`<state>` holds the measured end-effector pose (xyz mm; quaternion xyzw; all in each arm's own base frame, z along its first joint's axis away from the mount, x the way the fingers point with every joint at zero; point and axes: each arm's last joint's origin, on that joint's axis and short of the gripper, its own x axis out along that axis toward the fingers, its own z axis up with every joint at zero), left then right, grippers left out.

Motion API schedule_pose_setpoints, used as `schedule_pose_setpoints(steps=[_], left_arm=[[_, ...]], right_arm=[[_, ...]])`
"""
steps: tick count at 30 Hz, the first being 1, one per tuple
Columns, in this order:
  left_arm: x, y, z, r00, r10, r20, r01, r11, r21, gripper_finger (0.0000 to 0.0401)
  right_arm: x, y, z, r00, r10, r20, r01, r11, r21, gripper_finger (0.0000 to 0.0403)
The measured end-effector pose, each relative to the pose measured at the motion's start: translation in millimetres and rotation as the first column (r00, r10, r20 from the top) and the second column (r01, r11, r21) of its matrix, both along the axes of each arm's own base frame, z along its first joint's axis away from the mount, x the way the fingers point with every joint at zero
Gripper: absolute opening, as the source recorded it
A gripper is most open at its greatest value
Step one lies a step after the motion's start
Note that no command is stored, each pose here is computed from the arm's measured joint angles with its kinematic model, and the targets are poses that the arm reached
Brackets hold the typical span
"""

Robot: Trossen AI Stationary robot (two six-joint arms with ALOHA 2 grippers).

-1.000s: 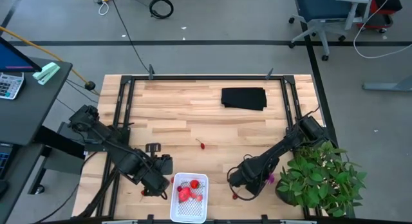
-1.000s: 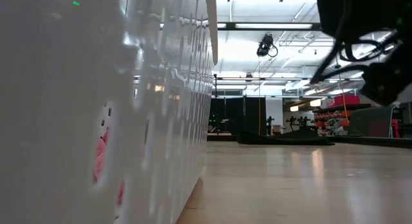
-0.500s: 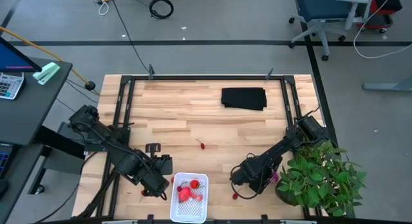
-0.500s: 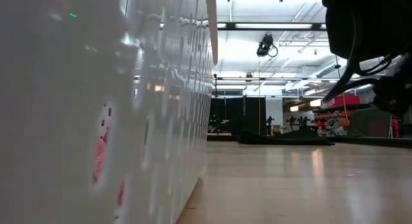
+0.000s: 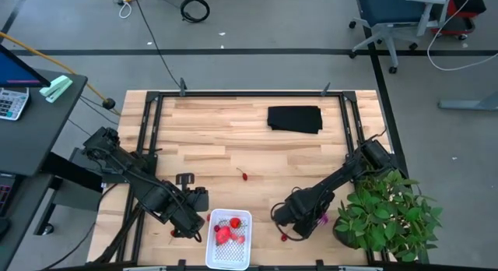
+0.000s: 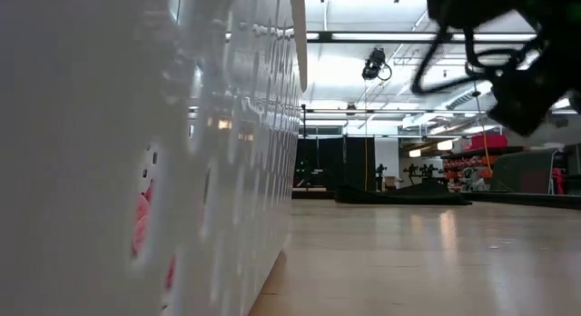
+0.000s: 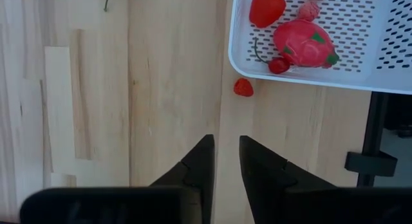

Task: Pick and placing Produce into tupperware
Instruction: Put the onion into the white basket

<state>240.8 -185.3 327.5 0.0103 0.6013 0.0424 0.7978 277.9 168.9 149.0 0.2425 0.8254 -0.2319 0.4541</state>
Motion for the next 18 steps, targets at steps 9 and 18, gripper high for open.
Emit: schedule_pose_setpoints(steps=[9, 18], left_arm=[[-0.7, 1.0, -0.2, 0.999, -0.043, -0.014, 0.043, 0.999, 0.020, 0.0072], [-0.9, 2.3, -0.2, 1.000, -0.027, -0.008, 0.027, 0.999, 0.040, 0.0076]], right_arm=[[45.2, 16.1, 43.9, 0.890, 0.184, 0.417, -0.161, 0.983, -0.089, 0.0241], [91.6, 30.8, 117.5, 0.533, 0.273, 0.801, -0.104, 0.961, -0.258, 0.0244]])
